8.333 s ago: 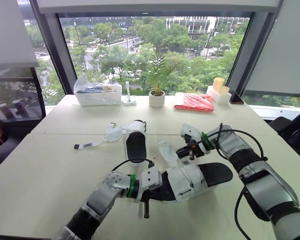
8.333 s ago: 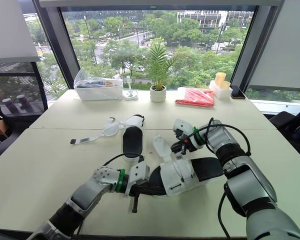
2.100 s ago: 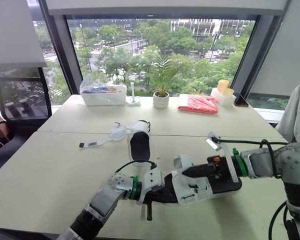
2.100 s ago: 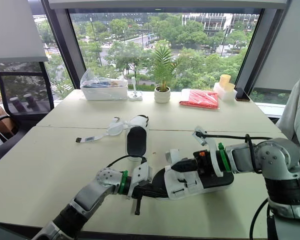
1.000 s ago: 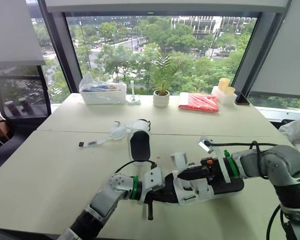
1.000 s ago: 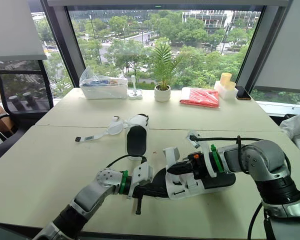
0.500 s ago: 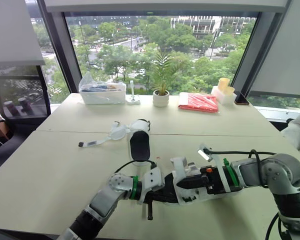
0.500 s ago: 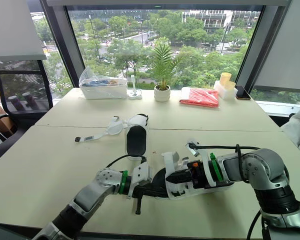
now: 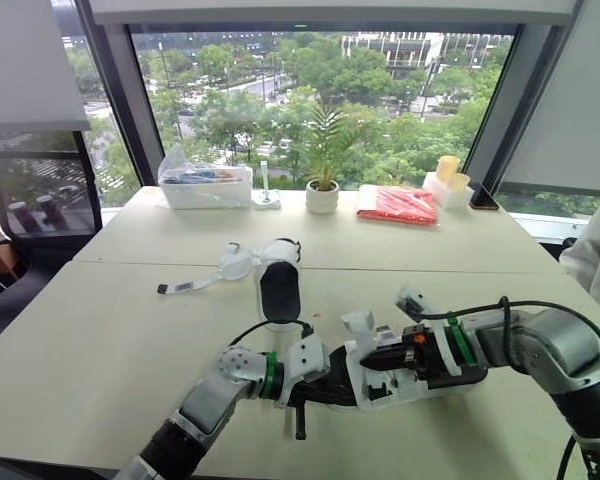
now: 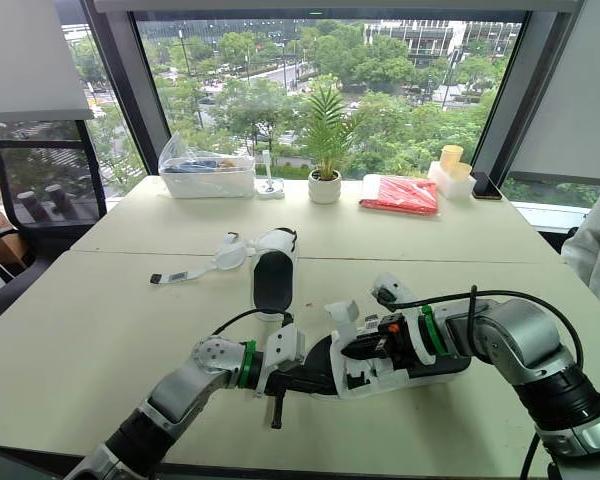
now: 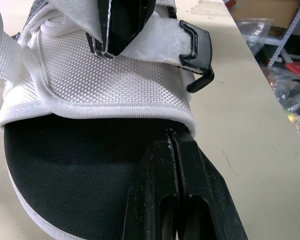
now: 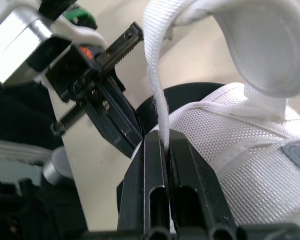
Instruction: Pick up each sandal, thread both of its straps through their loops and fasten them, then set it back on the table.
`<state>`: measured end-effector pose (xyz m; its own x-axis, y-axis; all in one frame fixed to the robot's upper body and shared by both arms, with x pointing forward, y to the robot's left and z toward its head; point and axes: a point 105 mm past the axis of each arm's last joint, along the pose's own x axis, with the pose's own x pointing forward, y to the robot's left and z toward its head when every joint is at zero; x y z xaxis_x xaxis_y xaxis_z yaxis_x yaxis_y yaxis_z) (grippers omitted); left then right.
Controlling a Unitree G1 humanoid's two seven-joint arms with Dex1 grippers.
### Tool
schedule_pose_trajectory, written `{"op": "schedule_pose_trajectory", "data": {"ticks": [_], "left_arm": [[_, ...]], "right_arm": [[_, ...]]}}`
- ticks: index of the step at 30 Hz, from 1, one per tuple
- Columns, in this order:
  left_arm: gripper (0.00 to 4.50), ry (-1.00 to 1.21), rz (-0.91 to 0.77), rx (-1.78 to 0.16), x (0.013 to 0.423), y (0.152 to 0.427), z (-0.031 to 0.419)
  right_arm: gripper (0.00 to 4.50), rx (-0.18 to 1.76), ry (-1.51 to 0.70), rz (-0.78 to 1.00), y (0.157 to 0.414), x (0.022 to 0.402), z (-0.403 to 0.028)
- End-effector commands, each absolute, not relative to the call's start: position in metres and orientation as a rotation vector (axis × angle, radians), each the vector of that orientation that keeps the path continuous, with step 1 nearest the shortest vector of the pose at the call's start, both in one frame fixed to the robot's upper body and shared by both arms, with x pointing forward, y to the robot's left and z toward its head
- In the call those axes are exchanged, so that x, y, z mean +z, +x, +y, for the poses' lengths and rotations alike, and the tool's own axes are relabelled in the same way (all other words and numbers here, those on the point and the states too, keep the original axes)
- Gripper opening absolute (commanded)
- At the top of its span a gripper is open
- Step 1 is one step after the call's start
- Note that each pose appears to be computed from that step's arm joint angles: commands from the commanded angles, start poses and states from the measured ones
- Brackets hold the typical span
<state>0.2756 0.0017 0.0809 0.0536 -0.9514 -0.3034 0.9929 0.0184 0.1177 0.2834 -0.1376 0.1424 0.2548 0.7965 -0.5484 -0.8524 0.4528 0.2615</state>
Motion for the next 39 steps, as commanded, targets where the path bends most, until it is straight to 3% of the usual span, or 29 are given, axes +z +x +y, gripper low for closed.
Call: {"op": "schedule_pose_trajectory", "data": {"ticks": [1,13,39], "left_arm": [[0.0,0.343,0.189,-1.501,0.075,0.277,0.005],[0.0,0.343,0.186,-1.491,0.075,0.278,0.006],[0.0,0.339,0.189,-1.484,0.075,0.276,0.006]], "right_arm": [[0.02,1.143,-0.173,0.63,0.285,0.148,-0.136],[0.02,1.249,-0.315,0.567,0.275,0.142,-0.128],[0.02,1.227,-0.413,0.484,0.297,0.151,-0.131]]}}
